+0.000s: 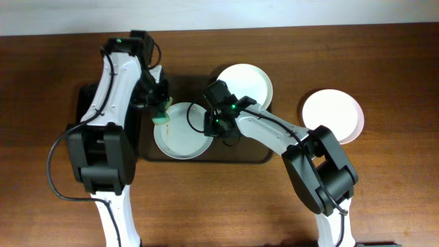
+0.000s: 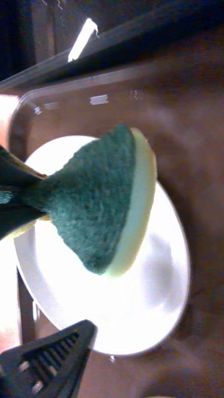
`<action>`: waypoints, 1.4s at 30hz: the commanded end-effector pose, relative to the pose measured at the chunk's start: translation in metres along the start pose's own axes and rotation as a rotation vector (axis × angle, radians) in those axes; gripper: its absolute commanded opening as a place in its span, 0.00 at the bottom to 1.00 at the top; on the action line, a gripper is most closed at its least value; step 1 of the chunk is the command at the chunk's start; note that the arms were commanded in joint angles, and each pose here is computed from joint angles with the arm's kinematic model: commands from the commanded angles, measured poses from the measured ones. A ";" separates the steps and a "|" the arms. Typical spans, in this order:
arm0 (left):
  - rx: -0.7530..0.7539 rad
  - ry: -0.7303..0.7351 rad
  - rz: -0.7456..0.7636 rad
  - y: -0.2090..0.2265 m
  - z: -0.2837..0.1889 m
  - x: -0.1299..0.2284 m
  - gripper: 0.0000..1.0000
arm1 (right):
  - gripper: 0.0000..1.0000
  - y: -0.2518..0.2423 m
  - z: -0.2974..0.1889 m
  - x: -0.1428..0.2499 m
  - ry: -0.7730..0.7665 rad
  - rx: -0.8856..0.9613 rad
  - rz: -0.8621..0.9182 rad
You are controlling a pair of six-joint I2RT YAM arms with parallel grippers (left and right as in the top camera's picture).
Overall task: Clean dirty plates on tray and stack at the side
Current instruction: 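Scrub the lower white plate with the sponge in the left gripper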
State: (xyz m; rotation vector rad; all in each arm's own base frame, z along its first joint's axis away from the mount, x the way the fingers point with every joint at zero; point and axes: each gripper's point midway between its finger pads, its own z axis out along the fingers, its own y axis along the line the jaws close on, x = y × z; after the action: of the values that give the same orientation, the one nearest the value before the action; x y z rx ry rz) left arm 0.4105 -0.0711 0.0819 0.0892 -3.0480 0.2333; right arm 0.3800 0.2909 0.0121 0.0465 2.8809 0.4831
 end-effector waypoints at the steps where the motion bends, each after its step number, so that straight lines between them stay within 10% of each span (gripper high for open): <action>1: 0.032 0.099 0.045 -0.017 0.034 0.027 0.01 | 0.04 -0.004 0.007 0.000 0.011 0.008 0.011; 14: -0.240 -0.253 -0.038 0.032 0.101 -0.035 0.01 | 0.04 -0.004 0.007 0.001 0.013 0.006 0.010; 18: -0.284 -0.150 0.023 0.026 0.106 -0.008 0.01 | 0.04 -0.004 0.007 0.001 0.013 0.006 0.008; 22: 0.221 0.021 0.473 -0.055 0.111 0.037 0.01 | 0.04 -0.003 0.007 0.001 0.015 0.003 0.008; 25: 0.250 -0.019 0.494 -0.062 0.110 0.029 0.01 | 0.04 -0.003 0.007 0.001 0.016 0.003 0.007; 32: -0.279 -0.270 0.032 0.025 0.100 -0.037 0.01 | 0.04 -0.003 0.007 0.001 0.016 0.003 0.007; 42: -0.342 0.034 0.094 0.042 0.104 0.033 0.01 | 0.04 -0.003 0.007 0.001 0.016 0.003 0.007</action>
State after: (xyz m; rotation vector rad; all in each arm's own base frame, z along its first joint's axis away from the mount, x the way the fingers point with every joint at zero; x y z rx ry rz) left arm 0.4031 -0.0609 0.0074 -0.0327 -3.1853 -0.2897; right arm 0.3780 0.2993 0.0115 0.0456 2.8892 0.5478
